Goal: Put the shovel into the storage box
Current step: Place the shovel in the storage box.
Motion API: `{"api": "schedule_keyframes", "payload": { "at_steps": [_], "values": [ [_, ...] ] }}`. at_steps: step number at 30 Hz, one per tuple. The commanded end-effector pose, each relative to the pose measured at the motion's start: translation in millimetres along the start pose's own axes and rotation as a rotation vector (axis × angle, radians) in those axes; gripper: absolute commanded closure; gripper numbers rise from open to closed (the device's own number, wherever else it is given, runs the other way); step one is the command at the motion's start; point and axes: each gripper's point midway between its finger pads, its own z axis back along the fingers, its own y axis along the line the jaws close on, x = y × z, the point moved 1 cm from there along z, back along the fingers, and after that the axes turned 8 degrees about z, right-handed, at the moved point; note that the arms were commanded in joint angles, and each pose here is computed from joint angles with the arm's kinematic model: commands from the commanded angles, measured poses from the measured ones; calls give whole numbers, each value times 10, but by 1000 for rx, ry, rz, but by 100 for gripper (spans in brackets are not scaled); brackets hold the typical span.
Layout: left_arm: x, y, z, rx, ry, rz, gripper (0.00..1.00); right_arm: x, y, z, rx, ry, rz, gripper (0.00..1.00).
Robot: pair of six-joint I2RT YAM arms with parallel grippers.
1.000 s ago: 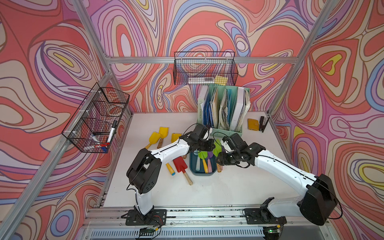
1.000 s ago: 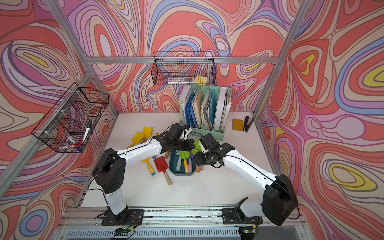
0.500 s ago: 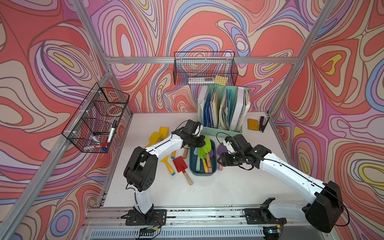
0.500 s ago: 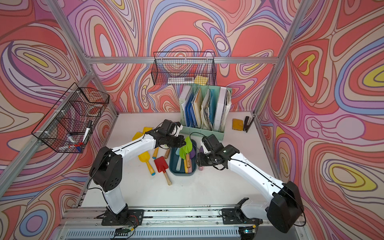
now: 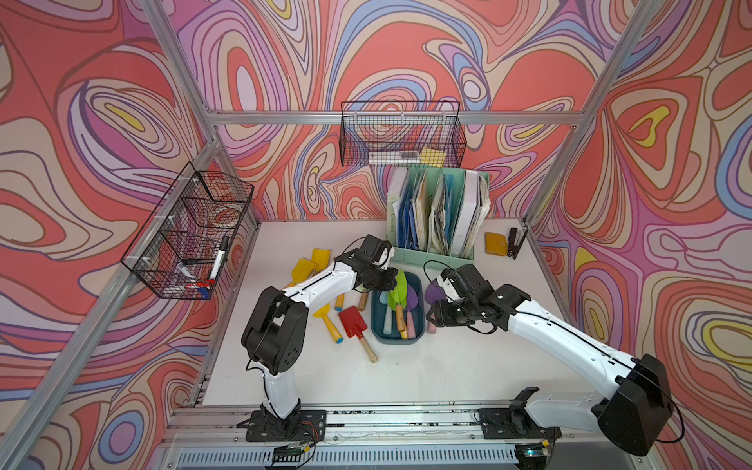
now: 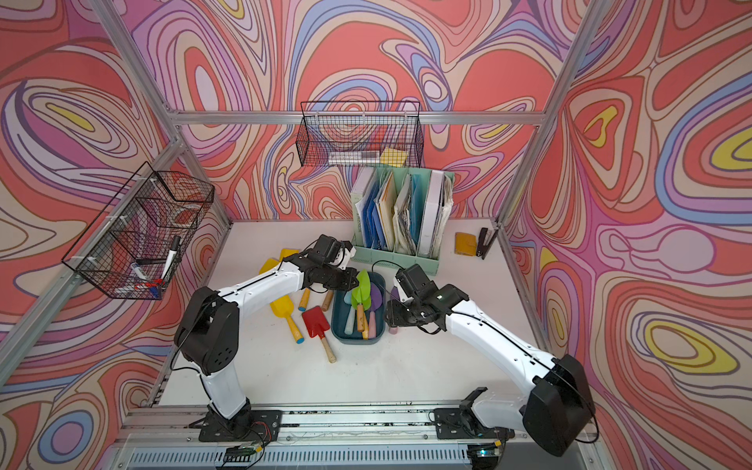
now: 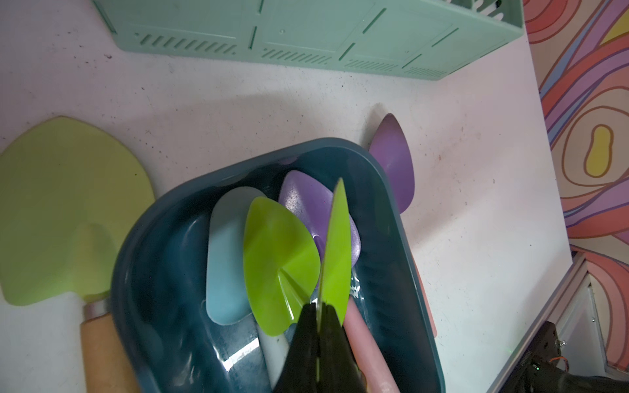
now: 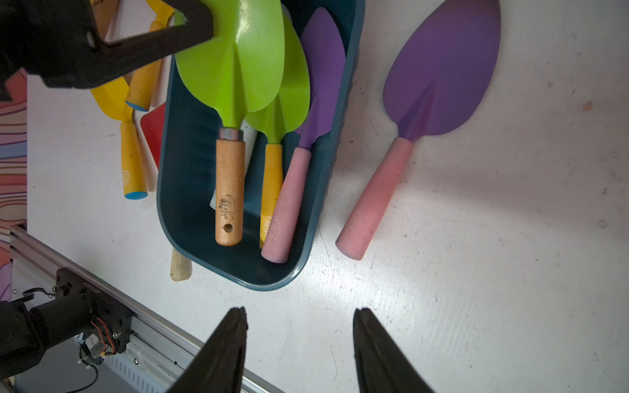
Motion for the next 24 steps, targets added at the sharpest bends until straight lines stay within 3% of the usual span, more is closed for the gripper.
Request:
{"api": "schedule_keyframes", "payload": {
  "at_steps": [1, 11, 24],
  "values": [
    [-44, 103, -22, 42, 9, -27, 100, -52, -20, 23, -9, 1, -5, 48],
    [-73, 170, -123, 46, -10, -27, 100, -72, -32, 0, -13, 10, -8, 48],
    [-201, 284, -334, 58, 46, -4, 100, -61, -33, -36, -15, 17, -8, 48]
  ]
}}
